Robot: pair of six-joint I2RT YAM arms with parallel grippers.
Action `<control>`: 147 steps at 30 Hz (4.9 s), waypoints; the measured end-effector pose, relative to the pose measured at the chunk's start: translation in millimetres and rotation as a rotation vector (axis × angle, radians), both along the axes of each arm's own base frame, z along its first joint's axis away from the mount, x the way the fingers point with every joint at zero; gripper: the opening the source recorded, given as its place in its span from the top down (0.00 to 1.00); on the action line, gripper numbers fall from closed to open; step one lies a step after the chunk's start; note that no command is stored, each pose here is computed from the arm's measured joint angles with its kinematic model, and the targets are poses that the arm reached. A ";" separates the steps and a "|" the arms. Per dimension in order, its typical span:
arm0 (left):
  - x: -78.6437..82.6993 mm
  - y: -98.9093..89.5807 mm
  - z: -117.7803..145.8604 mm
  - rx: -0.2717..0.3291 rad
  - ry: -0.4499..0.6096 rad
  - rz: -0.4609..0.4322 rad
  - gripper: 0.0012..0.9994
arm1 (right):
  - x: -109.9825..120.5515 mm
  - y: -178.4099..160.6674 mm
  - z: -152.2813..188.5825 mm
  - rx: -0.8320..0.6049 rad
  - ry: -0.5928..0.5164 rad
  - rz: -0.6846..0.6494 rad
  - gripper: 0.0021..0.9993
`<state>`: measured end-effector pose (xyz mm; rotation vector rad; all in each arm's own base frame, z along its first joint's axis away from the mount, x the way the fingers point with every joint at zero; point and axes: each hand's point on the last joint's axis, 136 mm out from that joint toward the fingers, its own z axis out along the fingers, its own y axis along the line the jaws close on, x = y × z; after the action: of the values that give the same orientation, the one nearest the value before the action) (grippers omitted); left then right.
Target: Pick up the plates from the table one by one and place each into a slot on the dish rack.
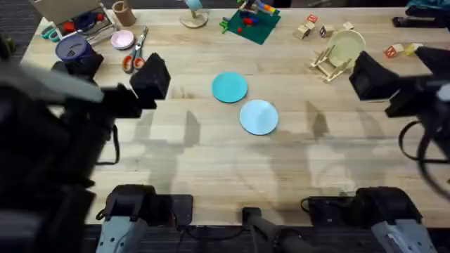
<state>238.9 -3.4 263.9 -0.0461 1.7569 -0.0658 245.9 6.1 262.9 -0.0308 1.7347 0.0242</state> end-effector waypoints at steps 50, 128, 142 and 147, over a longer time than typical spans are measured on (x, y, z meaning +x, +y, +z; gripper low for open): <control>85.9 -88.2 -70.2 -0.249 0.837 -0.504 0.96 | 55.9 0.3 -46.2 -0.002 0.677 0.000 0.00; 126.5 -146.5 -228.4 -0.602 1.009 -0.941 0.96 | 77.6 52.3 -76.9 0.331 0.792 0.005 0.00; 126.5 -146.5 -228.4 -0.602 1.009 -0.941 0.96 | 127.0 144.4 -121.8 0.383 0.813 0.162 0.00; 126.5 -146.5 -228.4 -0.602 1.009 -0.941 0.96 | 133.1 171.8 -142.2 0.439 0.853 0.200 0.00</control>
<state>365.5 -149.9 35.5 0.3759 2.5338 -1.4664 379.0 177.8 120.8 0.1497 2.5306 0.6442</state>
